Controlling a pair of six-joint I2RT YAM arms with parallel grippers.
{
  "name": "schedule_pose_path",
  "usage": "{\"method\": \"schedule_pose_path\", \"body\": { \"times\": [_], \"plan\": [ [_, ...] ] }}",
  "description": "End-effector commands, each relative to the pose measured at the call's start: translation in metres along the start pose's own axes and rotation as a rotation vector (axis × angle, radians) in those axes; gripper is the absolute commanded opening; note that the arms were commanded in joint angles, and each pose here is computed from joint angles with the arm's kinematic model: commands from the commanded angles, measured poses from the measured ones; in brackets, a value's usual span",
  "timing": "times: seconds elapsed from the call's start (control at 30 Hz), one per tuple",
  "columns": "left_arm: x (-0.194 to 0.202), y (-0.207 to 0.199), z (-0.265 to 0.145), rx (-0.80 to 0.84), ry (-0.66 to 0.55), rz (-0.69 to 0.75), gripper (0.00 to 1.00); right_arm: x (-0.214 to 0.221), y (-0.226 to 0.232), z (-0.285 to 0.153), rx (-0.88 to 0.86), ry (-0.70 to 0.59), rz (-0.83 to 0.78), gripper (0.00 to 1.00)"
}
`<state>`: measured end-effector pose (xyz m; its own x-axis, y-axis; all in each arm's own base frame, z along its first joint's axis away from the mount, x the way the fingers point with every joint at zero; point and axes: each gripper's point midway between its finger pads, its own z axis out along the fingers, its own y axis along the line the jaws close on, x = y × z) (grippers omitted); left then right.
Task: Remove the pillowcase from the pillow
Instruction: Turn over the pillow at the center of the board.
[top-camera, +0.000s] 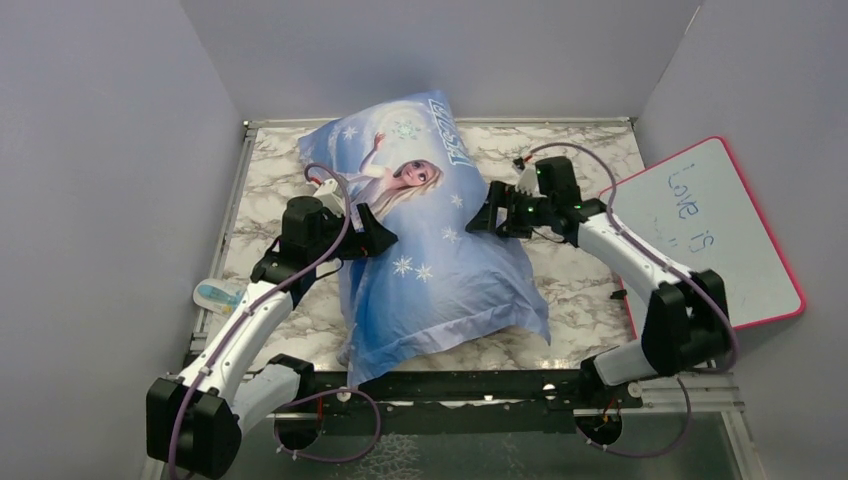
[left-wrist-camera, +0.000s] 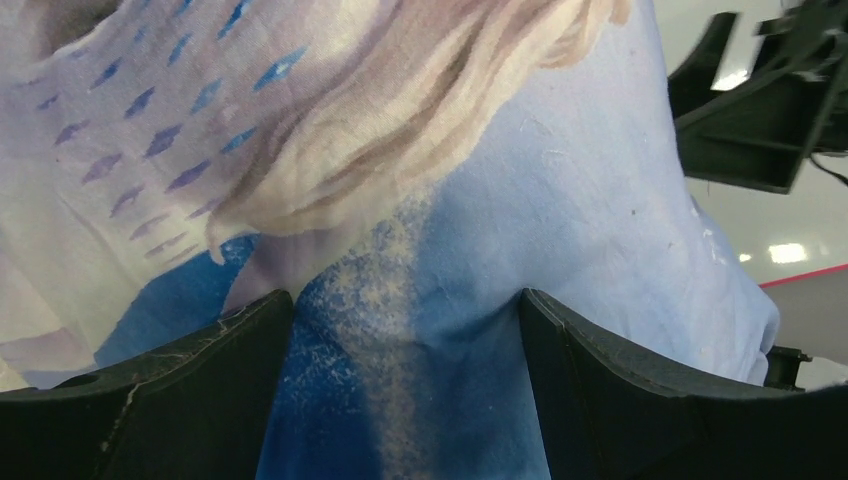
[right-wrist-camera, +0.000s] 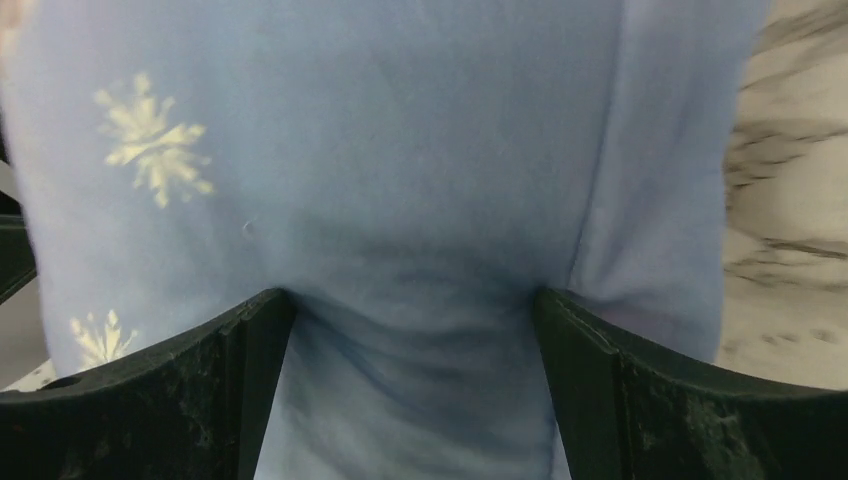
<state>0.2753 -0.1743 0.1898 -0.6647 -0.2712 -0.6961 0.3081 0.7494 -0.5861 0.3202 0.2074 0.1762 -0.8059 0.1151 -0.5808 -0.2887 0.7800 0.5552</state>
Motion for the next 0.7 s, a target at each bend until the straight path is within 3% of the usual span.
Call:
{"method": "schedule_pose_path", "body": {
  "times": [0.0,0.07,0.13,0.3,0.37,0.4,0.57,0.67],
  "plan": [
    [0.038,0.024,0.001,-0.07,0.112,-0.029,0.85,0.069,0.042,0.024,-0.413,0.301,0.198,0.93],
    [0.042,0.025,0.003,-0.063,0.131,-0.034,0.85,0.076,0.051,0.026,-0.479,0.319,0.231,0.91],
    [0.046,0.024,0.006,-0.051,0.148,-0.039,0.84,0.074,0.056,0.024,-0.498,0.311,0.217,0.81],
    [0.051,0.02,0.01,-0.02,0.175,-0.043,0.81,0.05,0.054,0.018,-0.388,0.223,0.148,0.34],
    [0.052,0.018,0.011,-0.011,0.18,-0.039,0.81,0.038,0.056,0.012,-0.359,0.166,0.131,0.05],
    [0.052,0.016,0.01,-0.006,0.181,-0.037,0.81,0.032,0.057,0.009,-0.348,0.141,0.133,0.01],
    [0.051,0.011,0.007,0.012,0.173,-0.029,0.82,0.003,0.072,-0.015,-0.337,0.003,0.085,0.01],
    [0.042,0.004,0.003,0.013,0.137,-0.04,0.9,-0.022,0.062,-0.032,-0.201,-0.119,0.043,0.01]
  ]
}}
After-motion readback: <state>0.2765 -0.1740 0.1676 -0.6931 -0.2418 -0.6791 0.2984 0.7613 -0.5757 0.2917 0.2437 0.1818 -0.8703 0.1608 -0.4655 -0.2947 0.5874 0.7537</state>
